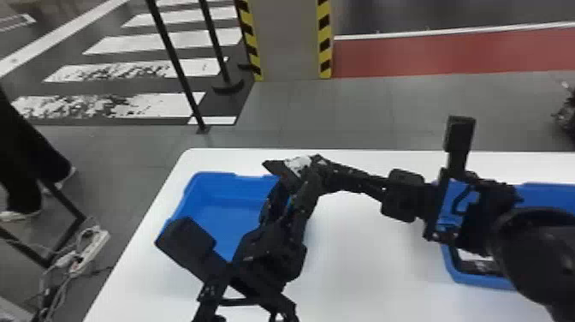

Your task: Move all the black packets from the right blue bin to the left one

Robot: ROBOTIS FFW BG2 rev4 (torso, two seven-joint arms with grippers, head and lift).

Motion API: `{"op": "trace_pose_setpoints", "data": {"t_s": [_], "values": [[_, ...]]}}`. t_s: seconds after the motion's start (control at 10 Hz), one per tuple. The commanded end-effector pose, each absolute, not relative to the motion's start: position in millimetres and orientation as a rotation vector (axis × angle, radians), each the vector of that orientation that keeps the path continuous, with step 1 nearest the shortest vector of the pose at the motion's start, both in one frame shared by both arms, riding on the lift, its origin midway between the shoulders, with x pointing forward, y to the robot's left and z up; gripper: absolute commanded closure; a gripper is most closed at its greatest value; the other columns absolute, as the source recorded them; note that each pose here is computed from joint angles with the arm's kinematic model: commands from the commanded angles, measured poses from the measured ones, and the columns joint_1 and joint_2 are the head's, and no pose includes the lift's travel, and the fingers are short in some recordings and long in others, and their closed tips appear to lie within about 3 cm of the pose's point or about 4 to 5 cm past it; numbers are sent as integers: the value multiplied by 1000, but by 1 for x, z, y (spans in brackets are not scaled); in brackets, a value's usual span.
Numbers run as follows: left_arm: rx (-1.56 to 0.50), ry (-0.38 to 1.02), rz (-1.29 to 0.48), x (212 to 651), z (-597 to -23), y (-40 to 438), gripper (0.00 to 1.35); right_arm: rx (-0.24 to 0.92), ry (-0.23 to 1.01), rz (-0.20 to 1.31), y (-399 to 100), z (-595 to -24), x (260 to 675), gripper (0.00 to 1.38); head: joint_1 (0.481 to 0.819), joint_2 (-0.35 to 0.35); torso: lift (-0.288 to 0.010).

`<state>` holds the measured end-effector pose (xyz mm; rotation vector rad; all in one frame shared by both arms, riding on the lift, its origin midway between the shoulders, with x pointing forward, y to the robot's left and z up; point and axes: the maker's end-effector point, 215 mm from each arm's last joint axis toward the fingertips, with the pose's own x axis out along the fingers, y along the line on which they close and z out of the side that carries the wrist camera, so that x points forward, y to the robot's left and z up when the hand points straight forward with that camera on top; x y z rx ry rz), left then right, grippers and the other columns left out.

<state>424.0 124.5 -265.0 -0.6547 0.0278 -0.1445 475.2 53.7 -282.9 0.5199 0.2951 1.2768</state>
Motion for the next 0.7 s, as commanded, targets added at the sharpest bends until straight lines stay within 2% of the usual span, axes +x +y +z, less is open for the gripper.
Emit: {"op": "trace_pose_setpoints", "data": {"t_s": [0.0,0.3,0.4,0.5,0.6], "values": [[-664,-7,-135,424,-255,130,1211,520,287,1273,53,-282,479,1113,695,218,-110],[-685,-59,-102,422,-250,144,1211,523,283,1264,51,-284,482,1113,695,228,-110],[-685,-75,-109,423,-247,144,1211,528,264,1259,49,-280,487,1064,695,234,-110],[-689,-97,-101,424,-246,148,1211,509,242,1258,48,-274,492,768,695,235,-110],[-679,-117,-84,425,-247,155,1211,491,190,1247,42,-266,498,312,695,234,-110]]}}
